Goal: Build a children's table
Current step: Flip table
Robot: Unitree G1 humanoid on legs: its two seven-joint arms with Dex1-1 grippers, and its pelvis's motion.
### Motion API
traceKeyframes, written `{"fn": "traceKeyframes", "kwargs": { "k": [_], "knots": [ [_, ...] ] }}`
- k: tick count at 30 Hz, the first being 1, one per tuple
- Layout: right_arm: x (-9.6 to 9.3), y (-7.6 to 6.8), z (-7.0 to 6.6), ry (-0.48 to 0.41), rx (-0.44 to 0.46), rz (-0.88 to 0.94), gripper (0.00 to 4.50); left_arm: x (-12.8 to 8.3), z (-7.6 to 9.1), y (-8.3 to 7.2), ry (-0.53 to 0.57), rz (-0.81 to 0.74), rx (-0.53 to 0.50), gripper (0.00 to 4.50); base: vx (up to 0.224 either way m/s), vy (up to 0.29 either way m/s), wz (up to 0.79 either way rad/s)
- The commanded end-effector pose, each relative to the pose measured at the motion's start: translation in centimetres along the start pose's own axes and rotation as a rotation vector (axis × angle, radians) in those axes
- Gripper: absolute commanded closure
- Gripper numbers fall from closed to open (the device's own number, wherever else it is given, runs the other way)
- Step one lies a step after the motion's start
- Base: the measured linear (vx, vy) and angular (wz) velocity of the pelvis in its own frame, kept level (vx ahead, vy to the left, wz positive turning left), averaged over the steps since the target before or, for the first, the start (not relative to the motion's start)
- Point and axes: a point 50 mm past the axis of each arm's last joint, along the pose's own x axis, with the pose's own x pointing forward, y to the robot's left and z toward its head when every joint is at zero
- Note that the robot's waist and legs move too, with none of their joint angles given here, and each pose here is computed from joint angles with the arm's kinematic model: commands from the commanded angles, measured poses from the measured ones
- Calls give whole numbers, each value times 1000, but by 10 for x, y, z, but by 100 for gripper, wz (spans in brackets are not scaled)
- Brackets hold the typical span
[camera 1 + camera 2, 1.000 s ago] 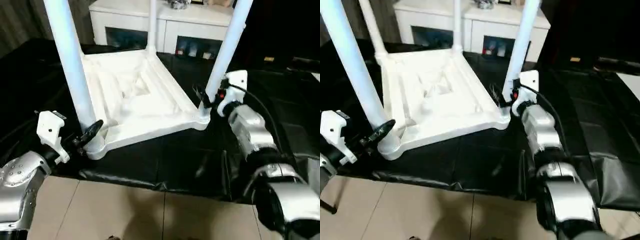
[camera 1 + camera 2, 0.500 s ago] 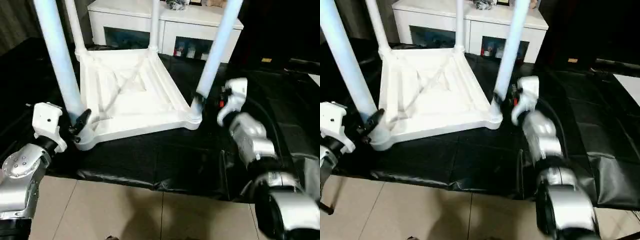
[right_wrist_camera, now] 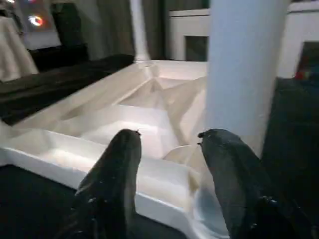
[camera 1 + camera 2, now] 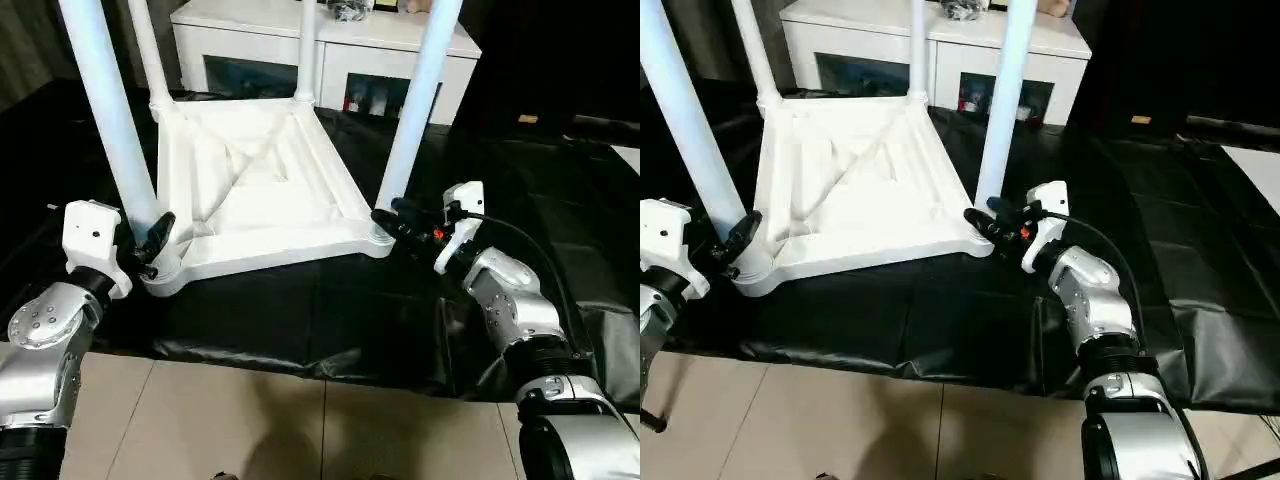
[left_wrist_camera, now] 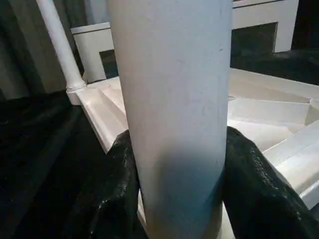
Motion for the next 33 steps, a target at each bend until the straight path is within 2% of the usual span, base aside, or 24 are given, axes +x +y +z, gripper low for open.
{"fn": "traceKeyframes", "kwargs": {
  "k": [1,2,3,10,11,15,16,17,18,21,25,33],
  "knots": [
    [-2,-5,5,-2,-69,-51,271,0,-2,3,47,20,116,254,0,0,0],
    [-3,-8,7,-2,-101,-85,271,0,-3,3,47,21,118,254,0,0,0],
    [-5,-10,11,-41,-103,-115,277,0,-3,3,47,23,119,254,0,0,0],
    [-5,-10,11,-41,-103,-115,277,0,-3,3,47,23,119,254,0,0,0],
    [-7,-12,15,-71,-98,-132,260,0,-3,3,47,24,119,254,0,0,0],
    [4,-19,21,-74,-146,-223,231,0,-4,2,61,-3,98,254,0,0,0],
    [6,-19,23,-74,-155,-235,228,0,-4,2,65,-9,92,219,0,0,0],
    [12,-23,29,-85,-173,-284,228,0,-3,-1,62,-25,47,219,0,0,0],
    [12,-23,30,-86,-174,-289,226,0,-3,-1,61,-26,44,198,0,0,0],
    [20,-27,43,-123,-169,-351,226,2,-2,-5,59,-39,29,177,0,0,0],
    [24,-26,44,-107,-183,-345,226,3,-3,-6,69,-49,33,148,0,0,0],
    [29,-30,42,-73,-134,-365,226,4,-3,1,98,17,92,91,0,0,0]
  ]
}}
